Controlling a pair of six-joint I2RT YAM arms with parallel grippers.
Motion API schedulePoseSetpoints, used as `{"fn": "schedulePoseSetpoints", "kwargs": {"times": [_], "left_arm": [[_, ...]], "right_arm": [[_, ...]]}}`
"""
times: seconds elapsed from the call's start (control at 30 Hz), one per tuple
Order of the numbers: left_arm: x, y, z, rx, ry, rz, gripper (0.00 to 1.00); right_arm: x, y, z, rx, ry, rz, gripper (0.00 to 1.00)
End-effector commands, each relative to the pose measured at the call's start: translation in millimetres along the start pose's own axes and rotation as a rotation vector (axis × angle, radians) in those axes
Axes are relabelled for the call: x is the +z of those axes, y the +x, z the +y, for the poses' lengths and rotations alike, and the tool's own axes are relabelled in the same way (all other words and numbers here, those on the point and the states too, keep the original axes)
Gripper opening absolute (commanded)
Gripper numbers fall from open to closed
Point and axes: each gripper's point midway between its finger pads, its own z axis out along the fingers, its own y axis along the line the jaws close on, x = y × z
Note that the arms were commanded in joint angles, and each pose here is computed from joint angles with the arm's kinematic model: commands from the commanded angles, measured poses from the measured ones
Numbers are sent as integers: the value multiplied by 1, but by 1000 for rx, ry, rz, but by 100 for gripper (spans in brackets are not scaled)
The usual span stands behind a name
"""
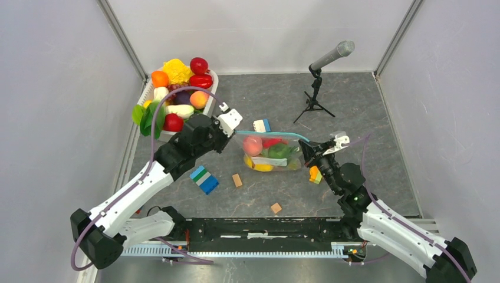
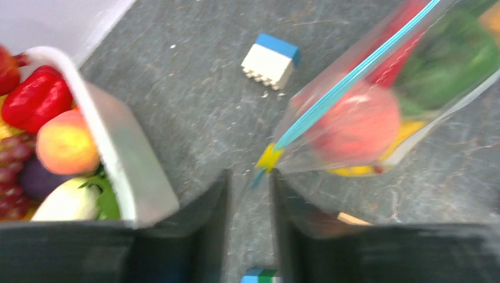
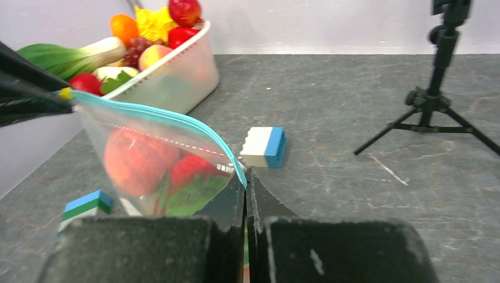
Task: Place the food in the zip-top bag and seal the zipper
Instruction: Zip the zipper food storage bag at the center of the board, then place the zipper food storage bag at the center of the board.
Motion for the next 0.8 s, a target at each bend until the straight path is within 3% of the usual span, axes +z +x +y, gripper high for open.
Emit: {"fn": "schedulePoseSetpoints", "kwargs": {"times": [0.0,0.03,0.2,0.5,0.57,0.67,0.77], "left_arm": [[-15,-4,34,-88,-185,-46,56],[-16,-8,35,-113,-188,-67,70],[-28,-32,39,-205,-215,-185,99],[-61,-59,51,-319,-244,-326,100],[-62,-57,53,-339,-252,-328,100],[-61,-52,57,-347,-267,-313,100],[-58,-47,56,-379,-252,-297,100]], "right_arm": [[14,-47,-9,-34,75,-113,0],[19,-52,-5,-45,60,-110,0],[45,-80,10,-132,22,-105,0],[81,-147,41,-252,-56,-175,0],[79,-133,54,-273,-150,-151,0],[64,-70,67,-210,-287,6,2],[31,-8,79,-147,-394,166,13]]}}
